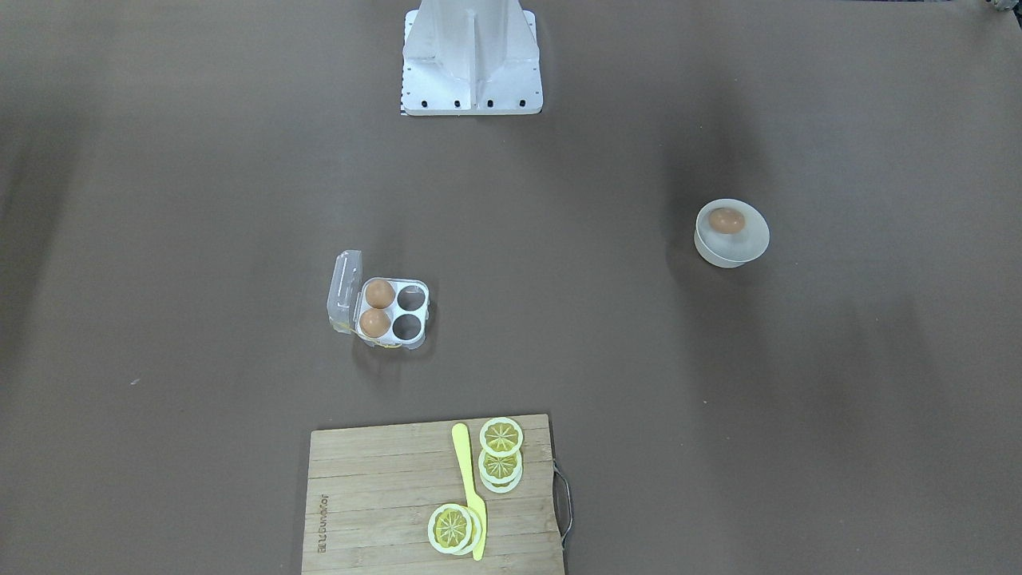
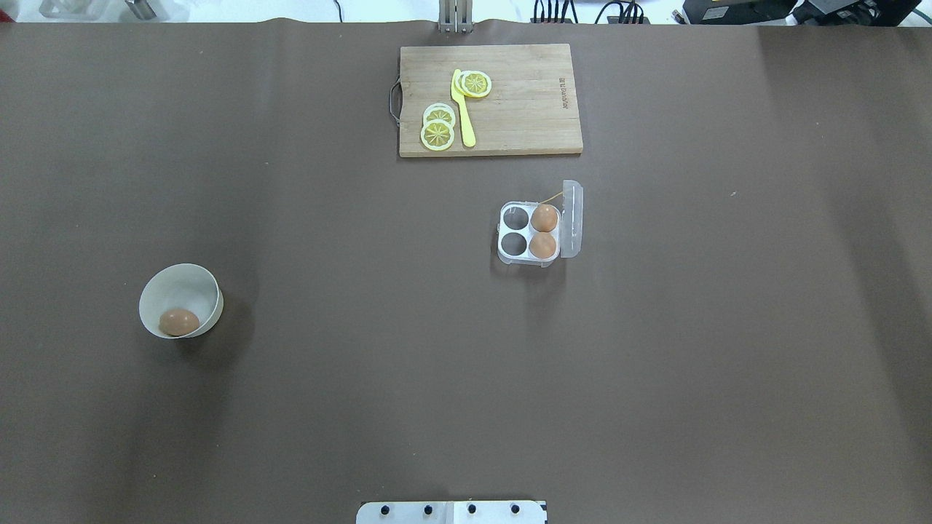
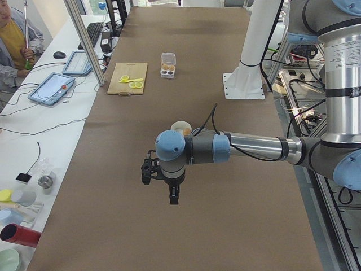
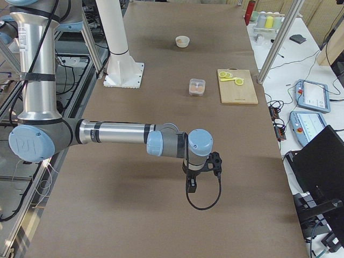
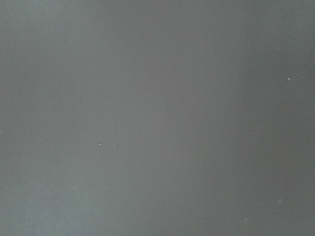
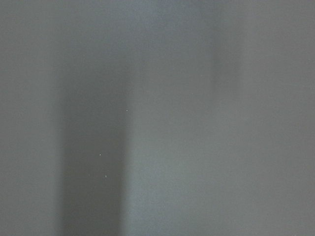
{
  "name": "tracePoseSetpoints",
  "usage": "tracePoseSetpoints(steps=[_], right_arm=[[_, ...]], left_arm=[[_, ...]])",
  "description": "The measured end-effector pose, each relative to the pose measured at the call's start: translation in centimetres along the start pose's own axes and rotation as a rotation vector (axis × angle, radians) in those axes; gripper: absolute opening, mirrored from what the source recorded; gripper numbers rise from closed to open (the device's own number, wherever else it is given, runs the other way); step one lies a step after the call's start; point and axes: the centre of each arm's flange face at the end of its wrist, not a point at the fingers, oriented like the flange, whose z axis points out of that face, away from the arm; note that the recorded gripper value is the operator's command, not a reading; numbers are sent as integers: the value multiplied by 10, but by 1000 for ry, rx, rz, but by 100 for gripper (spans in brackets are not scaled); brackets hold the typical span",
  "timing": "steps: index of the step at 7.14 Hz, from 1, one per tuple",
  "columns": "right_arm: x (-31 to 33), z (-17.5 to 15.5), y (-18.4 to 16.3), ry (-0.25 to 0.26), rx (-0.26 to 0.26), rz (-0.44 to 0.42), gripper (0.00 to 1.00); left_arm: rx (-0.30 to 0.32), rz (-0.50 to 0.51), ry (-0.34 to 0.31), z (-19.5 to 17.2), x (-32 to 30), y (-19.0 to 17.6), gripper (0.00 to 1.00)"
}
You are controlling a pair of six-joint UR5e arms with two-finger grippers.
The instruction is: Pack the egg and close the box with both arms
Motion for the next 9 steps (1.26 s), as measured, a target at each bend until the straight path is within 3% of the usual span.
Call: tracePoseSetpoints(steps=[6,9], right_arm=[[-5,-10,20,-30,25,9,100],[-10,-12,22,-62,34,8,100]], left_arm=[[22,-55,27,-10,13,-1,98],[75,-38,39,-18,27,-7,95]])
